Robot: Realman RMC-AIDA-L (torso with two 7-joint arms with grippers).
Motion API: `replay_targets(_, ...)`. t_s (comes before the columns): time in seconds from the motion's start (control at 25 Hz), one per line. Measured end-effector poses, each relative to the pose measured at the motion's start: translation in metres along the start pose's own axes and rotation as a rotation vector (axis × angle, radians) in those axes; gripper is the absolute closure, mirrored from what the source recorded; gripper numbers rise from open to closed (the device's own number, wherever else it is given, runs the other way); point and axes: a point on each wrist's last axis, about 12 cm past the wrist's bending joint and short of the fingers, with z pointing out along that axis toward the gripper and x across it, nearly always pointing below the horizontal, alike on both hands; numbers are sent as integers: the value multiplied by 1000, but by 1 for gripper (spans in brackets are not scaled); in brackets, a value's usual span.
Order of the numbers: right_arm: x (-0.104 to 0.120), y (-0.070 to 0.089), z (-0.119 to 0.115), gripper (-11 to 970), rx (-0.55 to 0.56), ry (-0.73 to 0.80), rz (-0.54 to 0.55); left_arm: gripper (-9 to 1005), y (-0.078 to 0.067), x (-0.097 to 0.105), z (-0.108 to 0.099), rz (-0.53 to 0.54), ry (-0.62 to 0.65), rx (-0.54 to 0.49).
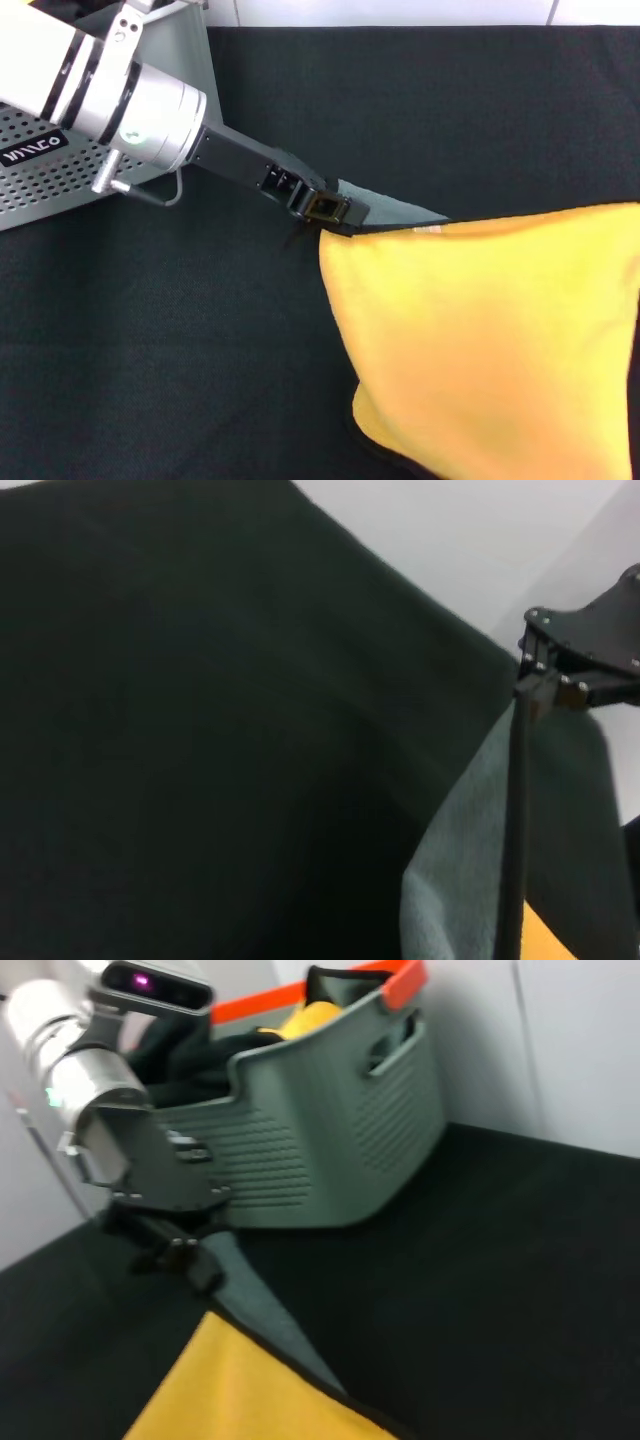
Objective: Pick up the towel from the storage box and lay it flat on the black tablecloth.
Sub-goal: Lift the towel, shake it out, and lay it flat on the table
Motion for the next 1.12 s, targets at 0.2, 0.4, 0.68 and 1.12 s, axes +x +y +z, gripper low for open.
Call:
replay_targets(0.2, -5, -13, 11, 953, 81, 21, -7, 954, 3, -6, 1, 7, -5, -39)
replay_targets(0.4, -8, -23, 27, 953, 137, 47, -15, 954, 6, -10, 2, 13, -20, -68)
replay_targets(0.68, -13, -32, 48, 954, 208, 80, -48, 954, 11, -12, 11, 20, -41, -122)
replay_targets(1.12, -15, -39, 59, 953, 277, 85, -70, 949, 16, -18, 36, 41, -92, -221)
